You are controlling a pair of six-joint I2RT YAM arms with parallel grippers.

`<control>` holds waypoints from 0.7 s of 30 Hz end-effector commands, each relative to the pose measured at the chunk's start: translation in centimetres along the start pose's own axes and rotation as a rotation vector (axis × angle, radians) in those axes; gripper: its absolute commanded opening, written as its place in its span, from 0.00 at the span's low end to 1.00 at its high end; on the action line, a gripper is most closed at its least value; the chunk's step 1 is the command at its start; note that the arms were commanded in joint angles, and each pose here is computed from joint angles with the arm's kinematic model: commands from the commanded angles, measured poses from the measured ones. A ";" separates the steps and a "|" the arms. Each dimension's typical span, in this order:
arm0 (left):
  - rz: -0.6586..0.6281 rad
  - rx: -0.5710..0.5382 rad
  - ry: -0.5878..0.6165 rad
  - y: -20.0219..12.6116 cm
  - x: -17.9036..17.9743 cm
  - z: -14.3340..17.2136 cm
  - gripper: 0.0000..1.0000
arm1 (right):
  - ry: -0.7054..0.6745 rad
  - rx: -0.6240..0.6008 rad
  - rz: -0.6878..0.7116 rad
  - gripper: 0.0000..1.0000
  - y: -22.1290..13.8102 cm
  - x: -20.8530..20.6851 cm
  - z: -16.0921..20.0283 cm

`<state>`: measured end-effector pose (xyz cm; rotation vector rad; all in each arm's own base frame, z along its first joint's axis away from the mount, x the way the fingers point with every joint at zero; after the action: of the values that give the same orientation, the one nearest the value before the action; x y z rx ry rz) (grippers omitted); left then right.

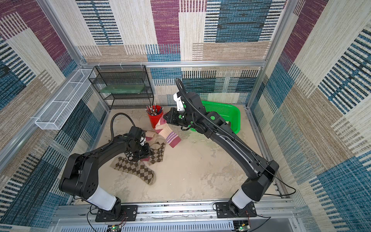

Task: Place the socks together as a pair
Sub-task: Place the sock at the center of the board.

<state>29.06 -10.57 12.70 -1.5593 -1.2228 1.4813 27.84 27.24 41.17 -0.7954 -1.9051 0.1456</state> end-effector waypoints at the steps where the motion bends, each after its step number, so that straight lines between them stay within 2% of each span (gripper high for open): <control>1: -0.015 0.000 0.023 0.0 0.1 -0.1 0.39 | -0.024 0.096 0.012 0.00 0.3 -2.6 2.0; 4: -0.014 -0.001 0.016 0.2 0.2 0.0 0.39 | -0.009 0.187 0.079 0.00 0.5 -8.1 6.0; 6: -0.016 0.001 0.010 0.3 0.3 0.0 0.39 | 0.053 0.229 0.160 0.00 0.0 -12.7 8.8; 11: -0.019 -0.004 0.001 0.3 0.3 0.1 0.39 | 0.192 0.262 0.298 0.00 -3.7 -19.9 14.9; 16: -0.016 0.001 0.005 0.5 0.0 0.1 0.41 | 0.243 0.211 0.433 0.02 -6.4 -24.4 17.2; 21: -0.019 0.006 0.005 0.6 -0.1 0.3 0.42 | 0.308 0.188 0.572 0.07 -7.3 -27.5 18.0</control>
<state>28.82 -10.99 12.18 -1.5459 -1.2120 1.4762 16.30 10.89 15.57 -1.0608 -1.3597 0.4900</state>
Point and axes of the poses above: each gripper's point midway between its finger pads, its own y axis out along the fingers, its own x axis along the line the jaws close on, z = x × y, the point moved 8 cm from there along -y, back along the fingers, and after that the axes turned 7 degrees about y, right-handed, at the moved point
